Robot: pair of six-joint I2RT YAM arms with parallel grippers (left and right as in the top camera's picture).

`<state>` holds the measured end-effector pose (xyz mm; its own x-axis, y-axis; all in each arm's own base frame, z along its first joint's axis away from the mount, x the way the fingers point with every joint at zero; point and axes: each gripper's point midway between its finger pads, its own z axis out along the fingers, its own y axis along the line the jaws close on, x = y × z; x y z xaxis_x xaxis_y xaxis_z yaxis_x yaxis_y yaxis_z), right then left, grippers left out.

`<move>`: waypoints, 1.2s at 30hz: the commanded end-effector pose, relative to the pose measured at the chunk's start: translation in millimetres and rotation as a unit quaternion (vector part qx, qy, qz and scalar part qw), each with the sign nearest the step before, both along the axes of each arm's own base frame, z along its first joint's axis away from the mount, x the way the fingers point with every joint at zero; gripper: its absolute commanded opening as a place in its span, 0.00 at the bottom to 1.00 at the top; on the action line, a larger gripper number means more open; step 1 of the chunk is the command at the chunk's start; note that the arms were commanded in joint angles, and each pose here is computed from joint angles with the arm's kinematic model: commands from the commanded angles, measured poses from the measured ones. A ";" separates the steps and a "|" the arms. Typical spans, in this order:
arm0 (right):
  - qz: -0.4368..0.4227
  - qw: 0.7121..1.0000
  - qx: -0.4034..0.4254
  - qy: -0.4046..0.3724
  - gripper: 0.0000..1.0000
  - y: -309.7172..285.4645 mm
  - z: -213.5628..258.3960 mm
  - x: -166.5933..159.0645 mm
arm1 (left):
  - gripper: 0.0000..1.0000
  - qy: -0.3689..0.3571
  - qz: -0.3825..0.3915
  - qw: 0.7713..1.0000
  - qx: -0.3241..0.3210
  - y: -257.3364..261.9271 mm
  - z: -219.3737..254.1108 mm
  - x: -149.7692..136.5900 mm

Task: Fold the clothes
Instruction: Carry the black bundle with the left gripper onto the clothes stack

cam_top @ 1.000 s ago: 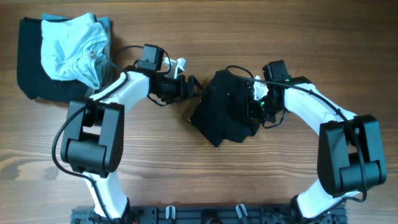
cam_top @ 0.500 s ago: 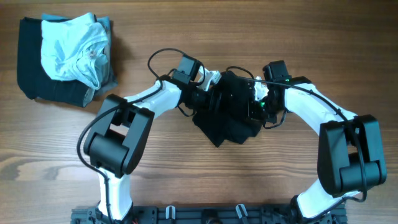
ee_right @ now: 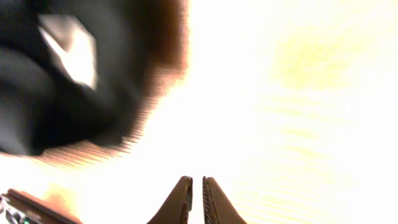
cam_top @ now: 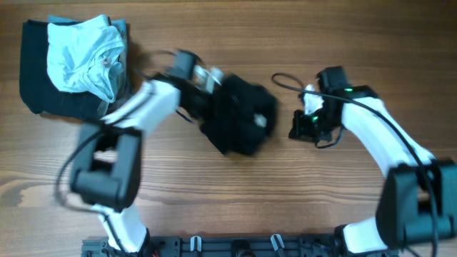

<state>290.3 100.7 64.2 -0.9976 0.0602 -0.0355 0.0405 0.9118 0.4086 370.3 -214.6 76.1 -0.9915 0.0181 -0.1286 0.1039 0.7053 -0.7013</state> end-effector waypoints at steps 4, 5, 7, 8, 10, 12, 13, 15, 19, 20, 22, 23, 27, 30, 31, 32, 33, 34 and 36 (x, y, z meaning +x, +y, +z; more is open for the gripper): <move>-0.010 0.995 -0.004 -0.096 0.11 -13.7 49.2 18.2 | 0.04 -0.211 0.150 0.966 -0.018 131.4 159.3 86.1; -0.010 0.995 -0.004 -0.096 0.11 -13.6 49.4 18.2 | 0.04 -0.227 0.173 0.958 -0.013 154.8 169.6 93.9; -0.017 0.996 -0.003 -0.093 0.11 -13.7 49.0 18.1 | 0.04 -0.255 0.215 0.943 0.003 200.9 181.4 104.4; -0.022 0.996 -0.002 -0.090 0.11 -13.6 49.1 18.1 | 0.04 -0.262 0.246 0.933 0.016 231.4 182.2 107.7; -0.024 0.996 -0.001 -0.090 0.11 -13.6 49.1 18.1 | 0.04 -0.260 0.290 0.920 0.031 277.0 177.1 108.2; -0.026 0.996 -0.001 -0.089 0.10 -13.6 49.1 18.1 | 0.04 -0.246 0.332 0.909 0.048 318.9 163.3 106.1; -0.030 0.996 -0.001 -0.087 0.10 -13.6 49.1 18.1 | 0.04 -0.234 0.353 0.904 0.062 339.1 152.1 104.7; -0.034 0.996 0.000 -0.086 0.10 -13.6 49.1 18.4 | 0.23 -0.203 0.393 0.892 0.093 376.1 124.0 101.3; -0.034 0.996 0.001 -0.087 0.09 -13.5 49.3 19.0 | 1.00 -0.127 0.422 0.890 0.115 407.6 49.6 100.6; -0.033 0.996 0.002 -0.086 0.09 -12.9 49.5 18.3 | 1.00 -0.105 0.421 0.894 0.112 407.0 30.0 100.0; -0.034 0.996 0.002 -0.082 0.09 -13.1 49.0 16.7 | 1.00 -0.074 0.419 0.898 0.109 403.8 8.5 95.3; -0.034 0.996 0.001 -0.078 0.09 -13.2 48.5 14.8 | 1.00 -0.052 0.422 0.897 0.117 404.4 -2.5 89.2; -0.030 0.997 -0.001 -0.066 0.09 -13.7 46.8 8.7 | 1.00 0.034 0.466 0.858 0.214 426.1 -15.1 47.9; -0.021 0.997 -0.002 -0.072 0.09 -13.6 47.0 9.5 | 1.00 0.048 0.478 0.840 0.255 434.2 2.6 27.7; -0.020 0.997 -0.002 -0.074 0.09 -13.5 47.2 10.2 | 1.00 0.041 0.478 0.839 0.255 433.3 13.4 25.1; -0.020 0.997 -0.001 -0.075 0.09 -13.5 47.3 10.6 | 1.00 0.033 0.481 0.838 0.255 432.8 25.2 22.5; -0.020 0.997 -0.001 -0.077 0.09 -13.3 47.6 11.6 | 1.00 0.013 0.486 0.835 0.256 430.4 49.6 18.7; -0.020 0.997 -0.001 -0.078 0.09 -13.3 47.8 11.9 | 1.00 0.002 0.489 0.834 0.257 429.4 61.7 16.8; -0.019 0.997 0.001 -0.079 0.09 -12.6 48.2 12.6 | 1.00 -0.031 0.498 0.826 0.261 427.3 94.9 10.9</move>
<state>297.1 88.6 106.1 -0.9810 0.1135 -0.1575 0.0375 0.9069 0.4196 397.1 202.8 103.1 -0.6101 -0.7491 -0.2581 -0.6771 0.6621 -0.3211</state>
